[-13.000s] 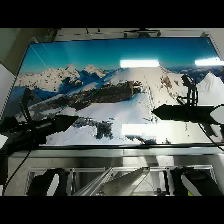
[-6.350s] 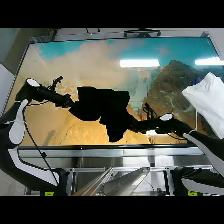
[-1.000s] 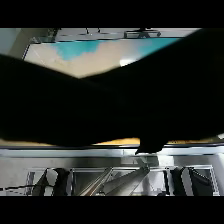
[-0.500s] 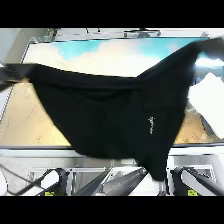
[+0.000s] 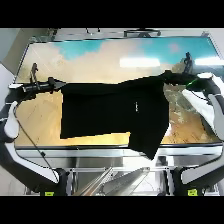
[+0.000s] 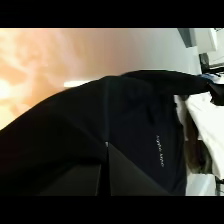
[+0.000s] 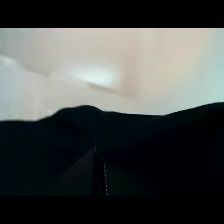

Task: Fold the shirts.

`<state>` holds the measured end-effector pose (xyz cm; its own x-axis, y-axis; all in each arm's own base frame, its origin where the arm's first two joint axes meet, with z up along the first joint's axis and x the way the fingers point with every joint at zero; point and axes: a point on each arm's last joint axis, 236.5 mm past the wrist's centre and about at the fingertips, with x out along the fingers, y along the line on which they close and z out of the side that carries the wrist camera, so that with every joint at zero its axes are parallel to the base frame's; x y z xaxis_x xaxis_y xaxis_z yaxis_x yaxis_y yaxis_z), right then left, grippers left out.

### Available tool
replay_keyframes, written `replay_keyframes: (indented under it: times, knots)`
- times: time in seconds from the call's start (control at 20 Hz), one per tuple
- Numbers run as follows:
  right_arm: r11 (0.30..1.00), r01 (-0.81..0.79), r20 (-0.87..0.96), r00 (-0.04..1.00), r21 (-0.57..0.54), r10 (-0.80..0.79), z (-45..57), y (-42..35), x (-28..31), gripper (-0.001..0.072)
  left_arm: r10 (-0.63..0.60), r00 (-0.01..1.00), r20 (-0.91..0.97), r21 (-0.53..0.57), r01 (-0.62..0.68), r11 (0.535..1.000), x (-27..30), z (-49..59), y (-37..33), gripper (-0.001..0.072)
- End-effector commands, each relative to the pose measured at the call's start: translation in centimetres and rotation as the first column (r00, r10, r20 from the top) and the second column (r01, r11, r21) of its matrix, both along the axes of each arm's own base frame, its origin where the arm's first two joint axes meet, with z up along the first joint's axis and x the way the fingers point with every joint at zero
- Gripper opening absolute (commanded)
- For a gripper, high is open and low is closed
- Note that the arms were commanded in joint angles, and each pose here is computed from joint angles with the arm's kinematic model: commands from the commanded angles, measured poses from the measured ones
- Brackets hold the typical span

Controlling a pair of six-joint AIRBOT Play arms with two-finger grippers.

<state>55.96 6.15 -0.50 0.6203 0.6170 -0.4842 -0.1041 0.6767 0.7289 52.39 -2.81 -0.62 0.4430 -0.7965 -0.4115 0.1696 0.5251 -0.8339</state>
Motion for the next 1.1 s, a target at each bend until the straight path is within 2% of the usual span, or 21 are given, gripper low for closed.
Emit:
replay_keyframes:
  times: [0.0,0.15,0.25,0.5,0.85,1.05]
  knots:
    - [0.997,0.033,0.020,0.999,0.072,-0.035,-1.4,-0.4,3.5,0.0018,0.035,0.999,-0.042,-0.010,-0.035,0.999,3.5,-3.0,1.7,0.0016]
    - [0.995,0.003,0.042,0.999,0.097,-0.008,0.2,-1.5,3.3,0.0018,0.027,0.998,-0.050,0.000,-0.027,1.000,4.7,-2.4,2.9,0.0015]
    - [0.996,-0.027,-0.006,1.000,0.090,0.027,-0.6,-2.5,1.9,0.0018,-0.018,0.996,-0.093,0.066,0.024,0.998,4.0,-3.3,3.1,0.0015]
    - [0.993,-0.094,-0.193,0.978,-0.065,0.080,-5.5,-4.9,-1.8,0.0018,-0.059,0.981,-0.187,0.261,0.107,0.959,2.7,-6.3,3.9,0.0014]
    - [0.984,-0.123,-0.228,0.969,-0.128,0.091,-7.2,-5.3,-2.5,0.0019,-0.090,0.968,-0.235,0.372,0.175,0.912,1.8,-8.4,3.9,0.0006]
    - [0.976,-0.154,-0.277,0.955,-0.151,0.107,-9.3,-4.8,-3.4,0.0018,-0.082,0.972,-0.219,0.396,0.166,0.903,2.4,-8.7,3.6,0.0006]
